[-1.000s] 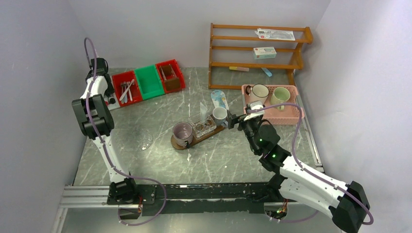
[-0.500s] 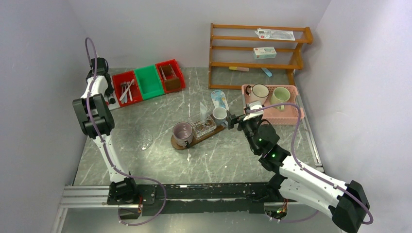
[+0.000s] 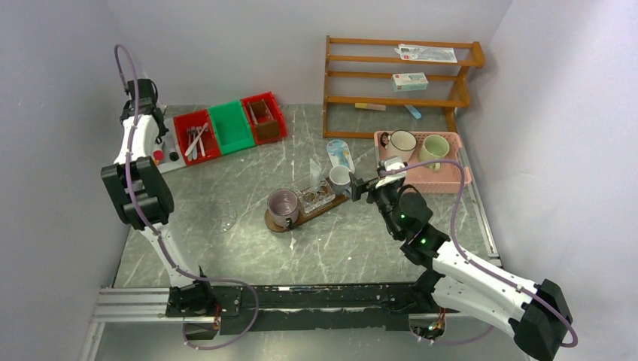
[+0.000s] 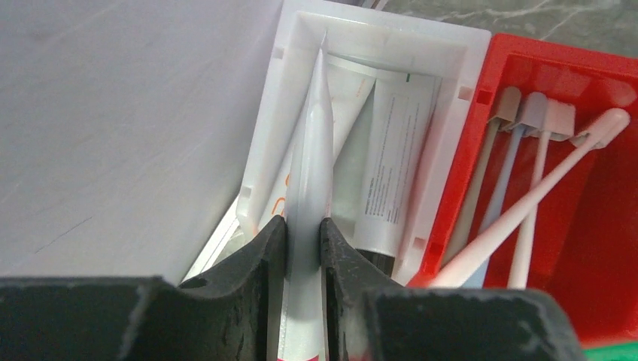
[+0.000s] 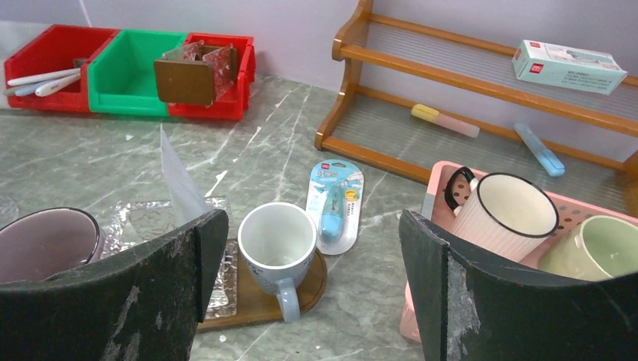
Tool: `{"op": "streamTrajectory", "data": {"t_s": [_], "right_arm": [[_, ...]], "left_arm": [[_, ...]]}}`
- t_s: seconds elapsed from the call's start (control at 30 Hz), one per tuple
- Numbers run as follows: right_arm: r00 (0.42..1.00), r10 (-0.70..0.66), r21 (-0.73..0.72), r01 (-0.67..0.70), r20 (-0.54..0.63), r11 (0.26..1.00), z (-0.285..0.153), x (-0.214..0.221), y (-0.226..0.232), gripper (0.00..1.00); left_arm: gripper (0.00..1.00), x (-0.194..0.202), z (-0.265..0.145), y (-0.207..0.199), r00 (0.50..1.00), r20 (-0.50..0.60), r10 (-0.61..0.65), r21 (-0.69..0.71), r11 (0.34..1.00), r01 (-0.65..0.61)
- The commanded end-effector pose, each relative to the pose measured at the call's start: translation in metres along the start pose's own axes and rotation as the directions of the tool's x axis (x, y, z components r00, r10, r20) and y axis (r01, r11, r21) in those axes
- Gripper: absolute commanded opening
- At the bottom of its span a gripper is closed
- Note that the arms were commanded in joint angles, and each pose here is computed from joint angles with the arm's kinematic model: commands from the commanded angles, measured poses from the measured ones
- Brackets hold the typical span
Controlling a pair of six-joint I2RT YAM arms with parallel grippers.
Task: Prepare toiletry sets of a toothbrush and toothpaste on the tray
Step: Pick up the toothpaste from the storage box.
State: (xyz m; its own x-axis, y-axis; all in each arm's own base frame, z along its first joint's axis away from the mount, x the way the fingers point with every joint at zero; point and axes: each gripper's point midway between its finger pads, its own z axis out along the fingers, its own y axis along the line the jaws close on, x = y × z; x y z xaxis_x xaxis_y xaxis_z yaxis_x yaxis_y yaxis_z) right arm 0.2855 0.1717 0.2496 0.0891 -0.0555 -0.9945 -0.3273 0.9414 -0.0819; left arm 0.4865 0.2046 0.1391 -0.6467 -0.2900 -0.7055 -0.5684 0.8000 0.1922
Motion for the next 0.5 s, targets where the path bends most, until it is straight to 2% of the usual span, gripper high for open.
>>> {"op": "streamTrajectory", "data": {"t_s": [0.0, 0.13, 0.27, 0.47], "right_arm": [[0.999, 0.011, -0.013, -0.011, 0.03, 1.0, 0.0, -0.01, 0.001, 0.88], [1.0, 0.005, -0.059, -0.004, 0.029, 0.998, 0.0, -0.013, 0.009, 0.88], [0.999, 0.007, -0.103, -0.003, 0.041, 0.995, -0.001, -0.023, 0.015, 0.88], [0.999, -0.001, -0.197, 0.008, 0.04, 0.98, -0.005, -0.035, 0.03, 0.88]], "left_arm": [[0.12, -0.017, -0.024, 0.006, 0.996, 0.064, -0.06, 0.037, 0.998, 0.058], [0.12, -0.021, -0.05, -0.014, 0.99, 0.093, -0.106, 0.201, 0.976, 0.086], [0.12, -0.021, -0.087, -0.034, 0.978, 0.133, -0.164, 0.38, 0.919, 0.102], [0.14, -0.015, -0.155, -0.071, 0.954, 0.159, -0.256, 0.666, 0.741, 0.088]]}}
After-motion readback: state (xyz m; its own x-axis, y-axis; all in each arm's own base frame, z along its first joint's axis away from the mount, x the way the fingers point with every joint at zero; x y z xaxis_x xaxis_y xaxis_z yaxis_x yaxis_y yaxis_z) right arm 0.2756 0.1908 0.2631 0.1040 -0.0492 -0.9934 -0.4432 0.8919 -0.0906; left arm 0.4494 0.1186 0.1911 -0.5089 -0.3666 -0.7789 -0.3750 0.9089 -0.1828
